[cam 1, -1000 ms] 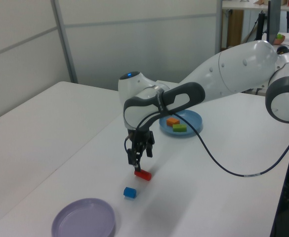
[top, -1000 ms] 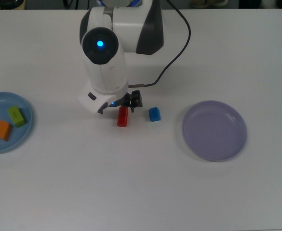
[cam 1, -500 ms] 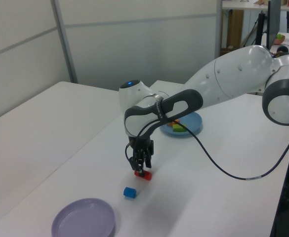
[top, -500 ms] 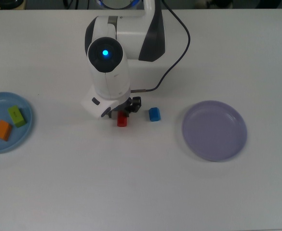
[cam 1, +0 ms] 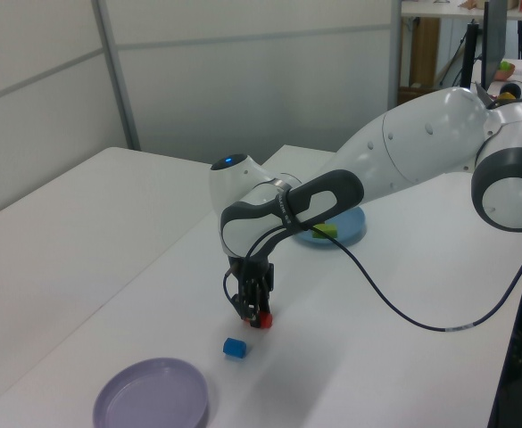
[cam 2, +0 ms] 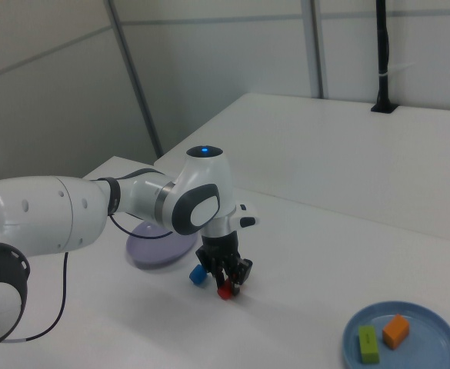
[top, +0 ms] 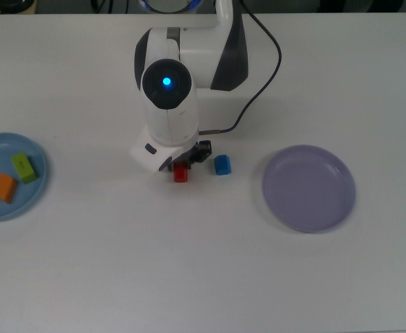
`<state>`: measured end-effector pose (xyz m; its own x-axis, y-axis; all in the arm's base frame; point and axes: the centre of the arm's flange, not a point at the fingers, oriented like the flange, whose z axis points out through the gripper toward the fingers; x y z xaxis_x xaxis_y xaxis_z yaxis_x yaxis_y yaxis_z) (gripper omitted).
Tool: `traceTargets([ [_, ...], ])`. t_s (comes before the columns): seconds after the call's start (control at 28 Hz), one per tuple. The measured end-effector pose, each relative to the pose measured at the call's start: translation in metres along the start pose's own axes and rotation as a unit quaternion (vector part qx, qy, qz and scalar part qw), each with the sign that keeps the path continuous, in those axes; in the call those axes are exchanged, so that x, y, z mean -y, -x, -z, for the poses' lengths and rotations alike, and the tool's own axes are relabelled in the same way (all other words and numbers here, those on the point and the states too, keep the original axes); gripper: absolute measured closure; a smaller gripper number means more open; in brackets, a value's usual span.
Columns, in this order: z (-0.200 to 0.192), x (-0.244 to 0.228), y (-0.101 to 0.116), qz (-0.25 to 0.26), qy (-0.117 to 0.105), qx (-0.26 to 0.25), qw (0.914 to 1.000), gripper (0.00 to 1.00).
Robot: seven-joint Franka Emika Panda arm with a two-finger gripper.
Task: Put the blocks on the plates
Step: 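Carry the red block onto the lavender plate and release it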
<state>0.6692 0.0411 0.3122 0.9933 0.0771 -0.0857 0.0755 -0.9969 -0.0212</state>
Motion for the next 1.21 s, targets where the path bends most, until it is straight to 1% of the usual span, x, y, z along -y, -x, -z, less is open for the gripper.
traceTargets([
  [0.04, 0.000, 0.001, 0.000, 0.001, 0.000, -0.001, 1.0000, 0.63],
  [0.11, 0.001, 0.003, -0.001, 0.002, 0.001, -0.003, 1.0000, 0.67],
  [0.29, 0.015, 0.009, -0.004, 0.007, 0.001, -0.018, 0.9998, 0.67],
  [0.43, 0.047, 0.023, -0.006, 0.012, -0.002, -0.046, 0.9989, 0.67],
  [0.54, 0.069, 0.047, -0.005, 0.017, -0.007, -0.063, 0.9978, 0.67],
  [0.68, 0.085, 0.101, -0.002, 0.029, -0.017, -0.081, 0.9962, 0.67],
  [0.71, 0.087, 0.121, -0.001, 0.034, -0.019, -0.091, 0.9951, 0.67],
  [0.86, 0.087, 0.167, 0.001, 0.053, -0.022, -0.118, 0.9913, 0.67],
  [0.89, 0.083, 0.181, 0.002, 0.060, -0.023, -0.126, 0.9899, 0.67],
  [1.0, 0.070, 0.205, 0.001, 0.064, -0.023, -0.141, 0.9877, 0.67],
  [1.11, 0.047, 0.224, -0.002, 0.068, -0.011, -0.152, 0.9860, 0.67],
  [1.21, 0.026, 0.234, -0.003, 0.070, 0.001, -0.150, 0.9862, 0.67],
])
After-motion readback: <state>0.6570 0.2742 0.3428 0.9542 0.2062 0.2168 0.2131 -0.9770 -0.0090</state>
